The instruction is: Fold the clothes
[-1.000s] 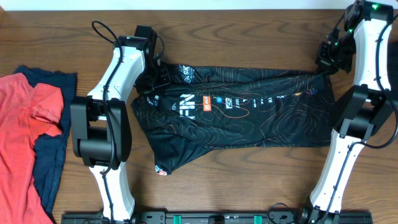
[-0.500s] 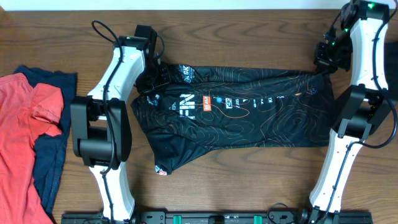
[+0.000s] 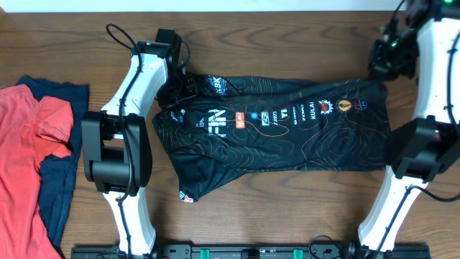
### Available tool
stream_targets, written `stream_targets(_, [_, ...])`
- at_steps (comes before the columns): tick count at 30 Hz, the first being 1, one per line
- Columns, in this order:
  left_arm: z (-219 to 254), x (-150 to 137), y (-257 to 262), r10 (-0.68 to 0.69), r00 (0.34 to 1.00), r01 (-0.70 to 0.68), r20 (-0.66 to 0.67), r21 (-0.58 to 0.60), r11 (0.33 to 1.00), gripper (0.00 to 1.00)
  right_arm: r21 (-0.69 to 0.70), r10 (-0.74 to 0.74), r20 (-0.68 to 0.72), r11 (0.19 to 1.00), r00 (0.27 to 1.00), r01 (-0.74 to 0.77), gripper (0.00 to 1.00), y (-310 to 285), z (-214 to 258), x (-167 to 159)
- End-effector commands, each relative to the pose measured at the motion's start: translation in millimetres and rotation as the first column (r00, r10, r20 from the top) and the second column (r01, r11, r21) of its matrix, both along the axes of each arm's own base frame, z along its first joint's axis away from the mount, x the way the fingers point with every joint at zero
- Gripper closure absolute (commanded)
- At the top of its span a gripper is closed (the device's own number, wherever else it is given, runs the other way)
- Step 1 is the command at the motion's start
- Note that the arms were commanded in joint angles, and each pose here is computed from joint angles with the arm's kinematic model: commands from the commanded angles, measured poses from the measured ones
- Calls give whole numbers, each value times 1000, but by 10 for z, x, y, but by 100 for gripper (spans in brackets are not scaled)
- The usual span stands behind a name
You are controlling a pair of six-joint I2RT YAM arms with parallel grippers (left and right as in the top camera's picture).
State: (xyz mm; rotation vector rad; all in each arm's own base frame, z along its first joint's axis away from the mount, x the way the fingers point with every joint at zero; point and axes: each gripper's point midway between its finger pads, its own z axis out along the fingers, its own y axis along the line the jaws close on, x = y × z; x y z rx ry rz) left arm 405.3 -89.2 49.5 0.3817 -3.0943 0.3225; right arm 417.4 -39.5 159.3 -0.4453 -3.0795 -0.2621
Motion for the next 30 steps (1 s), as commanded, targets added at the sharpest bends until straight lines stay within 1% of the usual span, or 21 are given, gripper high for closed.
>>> stream_targets(1, [32,16,15,2,1000,-2,8,1,1000,94,-6,16,-148,1000,989,-17,99,116,-442,-178])
stream_targets(5, [32,2,16,2,1000,-2,2,1,1000,94,-47,-35,-205,999,978,26,99,44,-742,-268])
stream_targets(11, [32,0,16,2,1000,-2,1,1,1000,94,-69,-115,-191,992,975,103,99,-136,-981,-243])
stream_targets(15, [32,1,17,2,1000,-2,1,1,1000,94,-171,-216,-141,966,966,191,99,-467,-1006,-169])
stream_targets(18, [32,0,17,1,1000,-1,1,2,1000,94,-226,-245,-96,949,965,219,99,-685,-1014,-108])
stream_targets(22, [30,1,17,2,1000,-2,1,1,1000,94,-264,-263,-19,932,965,249,99,-871,-1015,38])
stream_targets(25, [32,1,17,2,1000,-2,1,1,1000,94,-262,-247,40,933,968,248,99,-909,-997,181])
stream_targets(28, [31,0,17,2,1000,-2,1,1,1000,94,-189,-131,77,972,988,143,99,-720,-971,326])
stream_targets(30, [29,1,17,2,1000,-2,1,1,1000,94,-129,-24,106,991,994,38,99,-502,-933,421])
